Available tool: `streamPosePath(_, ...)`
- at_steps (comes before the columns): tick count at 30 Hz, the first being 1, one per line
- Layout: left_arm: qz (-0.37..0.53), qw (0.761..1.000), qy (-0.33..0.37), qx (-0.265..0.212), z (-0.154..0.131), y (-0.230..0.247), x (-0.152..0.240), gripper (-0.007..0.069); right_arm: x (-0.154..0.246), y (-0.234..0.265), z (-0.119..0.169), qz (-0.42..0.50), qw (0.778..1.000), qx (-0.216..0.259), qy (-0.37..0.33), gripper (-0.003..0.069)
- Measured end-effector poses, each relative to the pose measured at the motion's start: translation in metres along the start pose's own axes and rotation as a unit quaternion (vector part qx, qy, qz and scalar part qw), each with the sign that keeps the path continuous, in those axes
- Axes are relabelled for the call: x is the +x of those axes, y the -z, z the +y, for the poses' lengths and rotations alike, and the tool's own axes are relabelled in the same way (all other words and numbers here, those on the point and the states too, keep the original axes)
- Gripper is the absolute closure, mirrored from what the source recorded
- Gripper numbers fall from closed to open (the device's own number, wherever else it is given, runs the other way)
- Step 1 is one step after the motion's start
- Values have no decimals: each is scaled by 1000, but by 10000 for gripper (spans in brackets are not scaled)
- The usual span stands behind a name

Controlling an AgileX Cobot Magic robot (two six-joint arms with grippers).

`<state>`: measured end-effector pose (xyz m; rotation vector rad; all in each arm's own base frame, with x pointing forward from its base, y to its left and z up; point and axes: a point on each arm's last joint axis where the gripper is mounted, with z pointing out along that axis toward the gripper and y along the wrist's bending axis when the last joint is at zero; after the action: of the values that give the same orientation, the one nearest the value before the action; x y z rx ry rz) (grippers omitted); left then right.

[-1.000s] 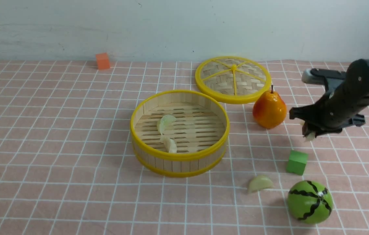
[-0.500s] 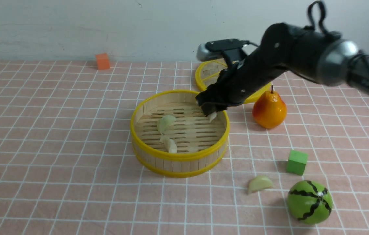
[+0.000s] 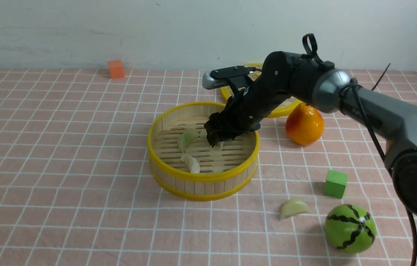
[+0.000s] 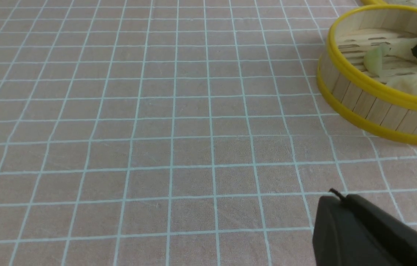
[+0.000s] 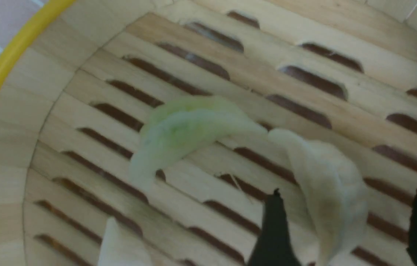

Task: Put the dumplings into the steamer on the table with the pink tablecloth.
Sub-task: 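Place the dumpling in the bamboo steamer basket with the right gripper, then reach for and grasp a dumpling lying on the table beside the steamer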

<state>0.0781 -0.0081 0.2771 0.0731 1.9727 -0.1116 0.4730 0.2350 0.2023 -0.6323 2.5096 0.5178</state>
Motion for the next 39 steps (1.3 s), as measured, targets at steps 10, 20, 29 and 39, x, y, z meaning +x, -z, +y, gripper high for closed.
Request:
streamPosePath(10, -8, 1000, 2, 6, -1, 0, -1, 639, -33, 189, 45, -30, 989, 55, 133, 86)
streamPosePath(20, -16, 1000, 12, 13, -2, 0, -3, 639, 69, 98, 3, 218, 968, 53, 114, 89)
streamPosePath(29, -18, 1000, 20, 14, -2, 0, -3, 639, 112, 40, -10, 256, 947, 31, 190, 90)
streamPosePath(39, -17, 1000, 21, 13, -2, 0, -3, 638, 114, 35, -12, 280, 931, 17, 235, 365)
